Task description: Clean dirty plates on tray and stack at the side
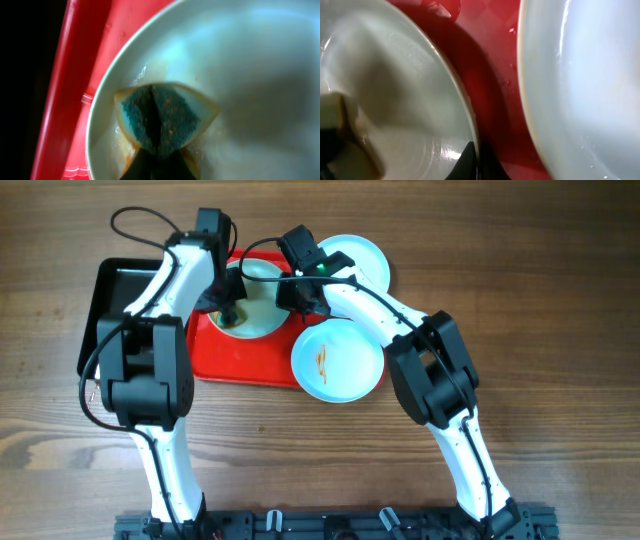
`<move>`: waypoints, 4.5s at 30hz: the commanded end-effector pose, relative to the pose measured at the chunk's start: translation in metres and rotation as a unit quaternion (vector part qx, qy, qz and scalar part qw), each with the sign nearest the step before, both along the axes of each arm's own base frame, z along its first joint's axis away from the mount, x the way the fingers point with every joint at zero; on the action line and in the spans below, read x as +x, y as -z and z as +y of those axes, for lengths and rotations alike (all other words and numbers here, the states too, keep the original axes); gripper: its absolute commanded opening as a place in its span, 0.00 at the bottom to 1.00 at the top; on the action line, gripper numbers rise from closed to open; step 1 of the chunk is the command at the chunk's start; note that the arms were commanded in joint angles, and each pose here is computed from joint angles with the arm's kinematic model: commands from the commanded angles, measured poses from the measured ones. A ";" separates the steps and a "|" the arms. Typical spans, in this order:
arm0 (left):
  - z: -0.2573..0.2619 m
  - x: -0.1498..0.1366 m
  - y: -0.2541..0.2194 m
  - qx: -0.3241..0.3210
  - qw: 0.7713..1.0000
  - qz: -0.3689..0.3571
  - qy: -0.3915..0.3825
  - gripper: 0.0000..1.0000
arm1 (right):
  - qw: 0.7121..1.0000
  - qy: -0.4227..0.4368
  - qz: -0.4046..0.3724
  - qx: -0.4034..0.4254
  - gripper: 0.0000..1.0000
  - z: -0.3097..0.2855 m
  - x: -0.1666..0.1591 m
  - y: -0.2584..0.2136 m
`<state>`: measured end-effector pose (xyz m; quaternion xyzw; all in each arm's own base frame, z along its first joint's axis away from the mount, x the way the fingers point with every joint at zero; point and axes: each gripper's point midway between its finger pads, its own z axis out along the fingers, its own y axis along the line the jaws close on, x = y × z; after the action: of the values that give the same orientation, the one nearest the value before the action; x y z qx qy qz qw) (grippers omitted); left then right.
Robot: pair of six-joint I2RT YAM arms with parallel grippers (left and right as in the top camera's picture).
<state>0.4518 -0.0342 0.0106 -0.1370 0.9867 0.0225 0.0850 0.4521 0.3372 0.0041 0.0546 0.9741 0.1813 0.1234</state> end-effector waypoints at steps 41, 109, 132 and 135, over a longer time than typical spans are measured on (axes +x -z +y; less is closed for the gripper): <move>-0.058 -0.028 0.037 -0.256 0.955 -0.005 0.147 0.04 | 0.999 0.015 0.008 -0.049 0.04 -0.022 -0.001 0.024; 0.111 -0.014 -0.143 -0.018 0.978 -0.119 -0.168 0.04 | 0.987 -0.062 -0.141 -0.054 0.48 -0.069 0.034 -0.126; 0.111 -0.014 -0.143 -0.018 0.978 -0.119 -0.168 0.05 | 0.990 -0.109 -0.008 0.086 0.04 -0.047 0.030 -0.016; 0.111 -0.014 -0.143 -0.018 0.978 -0.119 -0.168 0.05 | 0.990 -0.111 -0.008 0.090 0.04 -0.045 0.030 -0.018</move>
<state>0.4378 0.0759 0.1549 -0.2959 0.9351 0.0075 0.1949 0.4863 0.2865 0.0310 -0.0396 0.9545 0.2707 0.1184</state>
